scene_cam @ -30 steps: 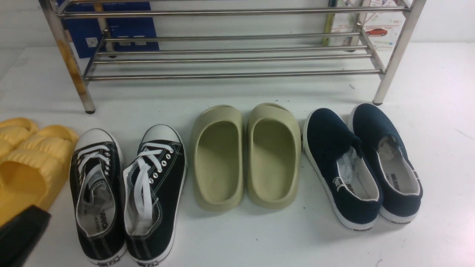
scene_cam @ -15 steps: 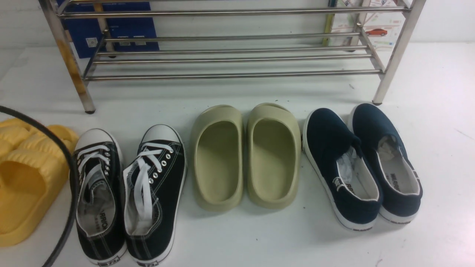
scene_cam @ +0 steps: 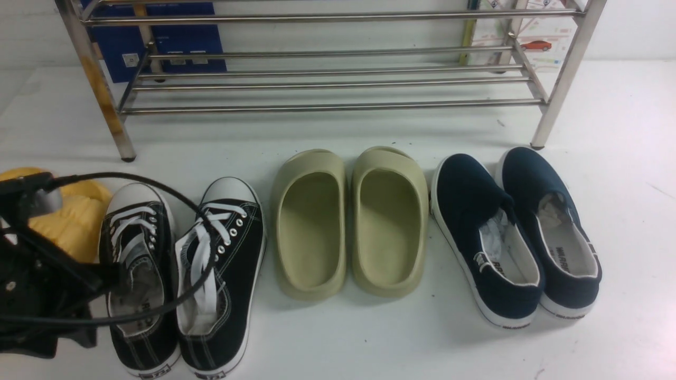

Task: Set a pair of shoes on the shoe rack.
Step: Use the left arm to grab the shoe closest to it, then use the left arm to put a shoe into the shoe rack

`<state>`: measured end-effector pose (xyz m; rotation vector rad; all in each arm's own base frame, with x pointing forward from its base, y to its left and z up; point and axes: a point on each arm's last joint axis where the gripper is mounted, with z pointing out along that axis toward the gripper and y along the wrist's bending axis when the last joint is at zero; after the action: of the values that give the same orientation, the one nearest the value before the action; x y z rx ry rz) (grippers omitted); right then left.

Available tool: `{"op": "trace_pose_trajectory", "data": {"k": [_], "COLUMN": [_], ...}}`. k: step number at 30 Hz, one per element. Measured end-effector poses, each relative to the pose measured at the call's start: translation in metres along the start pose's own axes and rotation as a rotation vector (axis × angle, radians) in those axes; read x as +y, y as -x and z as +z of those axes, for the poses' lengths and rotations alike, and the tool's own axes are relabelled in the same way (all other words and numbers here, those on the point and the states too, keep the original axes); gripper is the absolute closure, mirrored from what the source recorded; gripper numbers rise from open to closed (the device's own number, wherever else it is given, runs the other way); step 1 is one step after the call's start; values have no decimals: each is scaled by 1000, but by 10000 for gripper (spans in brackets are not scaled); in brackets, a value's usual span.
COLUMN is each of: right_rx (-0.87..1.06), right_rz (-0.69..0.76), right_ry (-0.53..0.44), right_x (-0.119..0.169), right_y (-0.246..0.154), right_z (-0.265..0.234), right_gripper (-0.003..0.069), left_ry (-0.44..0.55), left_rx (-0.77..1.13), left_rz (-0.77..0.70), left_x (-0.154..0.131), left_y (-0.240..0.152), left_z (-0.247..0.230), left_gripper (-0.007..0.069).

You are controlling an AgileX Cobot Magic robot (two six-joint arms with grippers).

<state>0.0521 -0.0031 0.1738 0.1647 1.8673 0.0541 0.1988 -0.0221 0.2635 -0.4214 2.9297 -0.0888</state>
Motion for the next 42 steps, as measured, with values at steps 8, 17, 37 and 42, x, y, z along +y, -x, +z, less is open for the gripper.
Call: {"op": "trace_pose_trajectory", "data": {"k": [8,17,37,42], "right_rx": [0,0,0,0], "right_rz": [0,0,0,0], "right_ry": [0,0,0,0], "right_x": [0,0,0,0], "right_y": [0,0,0,0], "right_z": [0,0,0,0], "right_gripper": [419,419,419,419], "left_ry": [43,58,50,10], "left_rx": [1,-14,-172,-183], "left_rz": [-55,-98,65,128], "left_x": [-6,-11,-13,-24], "left_y": [26,44,56,72], "left_z": [38,70,-38,-65], "left_gripper": [186,398,638,638]}}
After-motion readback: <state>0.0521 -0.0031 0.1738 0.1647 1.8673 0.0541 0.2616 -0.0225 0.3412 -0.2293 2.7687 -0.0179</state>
